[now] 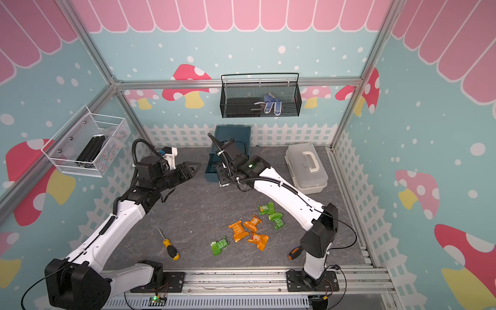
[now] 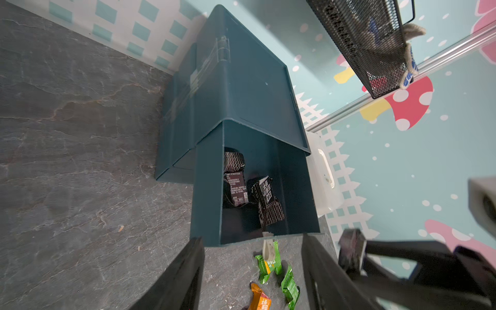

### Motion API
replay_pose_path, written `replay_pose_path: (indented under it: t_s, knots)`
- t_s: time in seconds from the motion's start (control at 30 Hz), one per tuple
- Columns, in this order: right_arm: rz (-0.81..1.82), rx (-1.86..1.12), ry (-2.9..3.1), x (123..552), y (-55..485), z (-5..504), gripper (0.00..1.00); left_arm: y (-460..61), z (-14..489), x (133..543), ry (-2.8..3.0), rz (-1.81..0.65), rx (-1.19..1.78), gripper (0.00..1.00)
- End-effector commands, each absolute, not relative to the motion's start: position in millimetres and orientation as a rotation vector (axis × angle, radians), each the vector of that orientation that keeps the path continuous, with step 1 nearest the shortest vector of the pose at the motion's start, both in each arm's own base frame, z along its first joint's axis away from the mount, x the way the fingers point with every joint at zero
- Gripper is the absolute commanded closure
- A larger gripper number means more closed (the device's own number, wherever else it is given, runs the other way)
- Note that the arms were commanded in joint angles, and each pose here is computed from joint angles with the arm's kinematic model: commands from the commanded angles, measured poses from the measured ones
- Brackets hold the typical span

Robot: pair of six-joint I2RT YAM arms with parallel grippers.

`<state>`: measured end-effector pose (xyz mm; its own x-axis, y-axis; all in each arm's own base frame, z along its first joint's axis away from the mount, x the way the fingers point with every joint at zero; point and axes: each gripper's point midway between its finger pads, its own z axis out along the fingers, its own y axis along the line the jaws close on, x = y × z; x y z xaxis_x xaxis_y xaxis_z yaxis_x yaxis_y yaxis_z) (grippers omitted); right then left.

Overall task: Place the cookies into the drawer by color
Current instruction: Place the cookie in the drawer.

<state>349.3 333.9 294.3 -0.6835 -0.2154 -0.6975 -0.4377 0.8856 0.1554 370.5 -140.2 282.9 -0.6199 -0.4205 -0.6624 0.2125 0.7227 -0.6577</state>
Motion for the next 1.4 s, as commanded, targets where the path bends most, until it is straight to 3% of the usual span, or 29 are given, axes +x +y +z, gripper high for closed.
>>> replay_pose_path:
  t_s: [0.0,0.37,0.73,1.07,1.37]
  knots:
    - [0.351,-0.347,2.406,370.4,320.5,282.6,0.59,-143.4,295.7,375.8,2.059,-0.821,-0.1,0.39]
    - [0.081,-0.158,2.513,414.9,312.1,242.3,0.57,-153.0,288.9,398.0,2.106,-0.791,-0.086,0.39]
    - [0.005,-0.131,2.538,418.0,298.6,239.1,0.58,-169.2,264.5,407.5,2.182,-0.792,-0.061,0.39]
    - [0.158,-0.23,2.514,418.0,317.1,252.3,0.52,-166.8,267.5,412.5,2.181,-0.733,-0.062,0.38]
    - [0.348,-0.387,2.411,406.0,338.9,284.3,0.39,-156.6,288.7,422.6,2.127,-0.703,-0.082,0.34]
